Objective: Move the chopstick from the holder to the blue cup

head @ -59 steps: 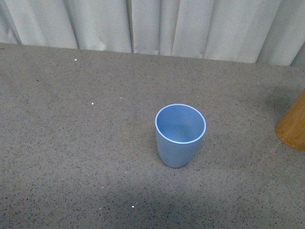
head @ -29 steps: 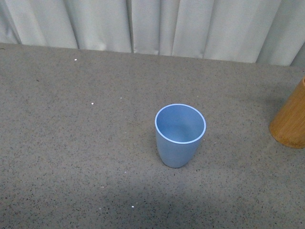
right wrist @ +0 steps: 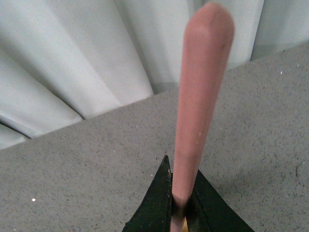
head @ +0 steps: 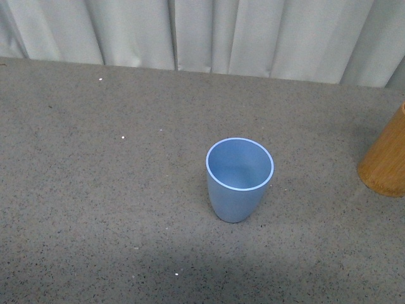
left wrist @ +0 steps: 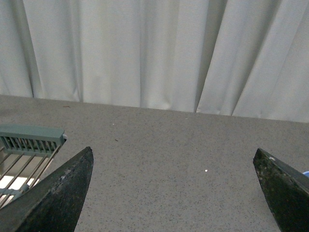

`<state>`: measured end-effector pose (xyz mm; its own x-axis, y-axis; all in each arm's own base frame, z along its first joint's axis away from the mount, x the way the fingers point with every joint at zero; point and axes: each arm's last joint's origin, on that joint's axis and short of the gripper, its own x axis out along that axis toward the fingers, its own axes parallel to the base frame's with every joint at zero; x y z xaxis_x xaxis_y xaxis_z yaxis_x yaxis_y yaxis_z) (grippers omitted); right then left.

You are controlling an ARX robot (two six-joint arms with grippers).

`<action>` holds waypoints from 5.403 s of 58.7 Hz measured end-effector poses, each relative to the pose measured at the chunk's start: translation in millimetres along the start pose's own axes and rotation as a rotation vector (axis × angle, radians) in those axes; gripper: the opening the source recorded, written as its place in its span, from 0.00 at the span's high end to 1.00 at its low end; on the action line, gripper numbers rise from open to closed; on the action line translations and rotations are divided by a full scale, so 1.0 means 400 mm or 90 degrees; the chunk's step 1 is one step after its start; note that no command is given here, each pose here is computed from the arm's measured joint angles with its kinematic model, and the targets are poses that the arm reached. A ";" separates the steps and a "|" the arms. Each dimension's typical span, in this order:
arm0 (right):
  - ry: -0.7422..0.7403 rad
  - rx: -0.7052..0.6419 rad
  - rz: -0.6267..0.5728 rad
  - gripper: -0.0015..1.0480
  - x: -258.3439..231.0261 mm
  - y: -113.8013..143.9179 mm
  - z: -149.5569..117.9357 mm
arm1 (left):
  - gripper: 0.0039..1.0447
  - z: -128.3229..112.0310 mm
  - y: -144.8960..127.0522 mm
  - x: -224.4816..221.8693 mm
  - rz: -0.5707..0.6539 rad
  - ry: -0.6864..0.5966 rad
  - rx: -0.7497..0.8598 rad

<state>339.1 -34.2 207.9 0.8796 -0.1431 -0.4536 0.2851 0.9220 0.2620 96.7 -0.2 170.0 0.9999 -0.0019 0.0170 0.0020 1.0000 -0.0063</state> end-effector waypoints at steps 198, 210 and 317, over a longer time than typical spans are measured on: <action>0.076 0.056 0.242 0.10 -0.069 0.302 -0.224 | 0.06 0.000 0.000 0.000 0.000 0.000 0.000; -0.164 -0.033 0.180 0.27 -0.117 0.247 -0.208 | 0.06 0.000 0.000 0.000 0.000 0.000 0.000; -0.282 -0.209 0.148 0.09 -0.494 -0.121 -0.353 | 0.06 0.000 0.000 0.000 0.000 0.000 0.000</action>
<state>97.8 0.3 164.5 1.0000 0.0038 0.0002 -0.0038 1.0000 0.0029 96.6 -0.2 170.0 0.9998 -0.0023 0.0174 0.0024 1.0000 -0.0063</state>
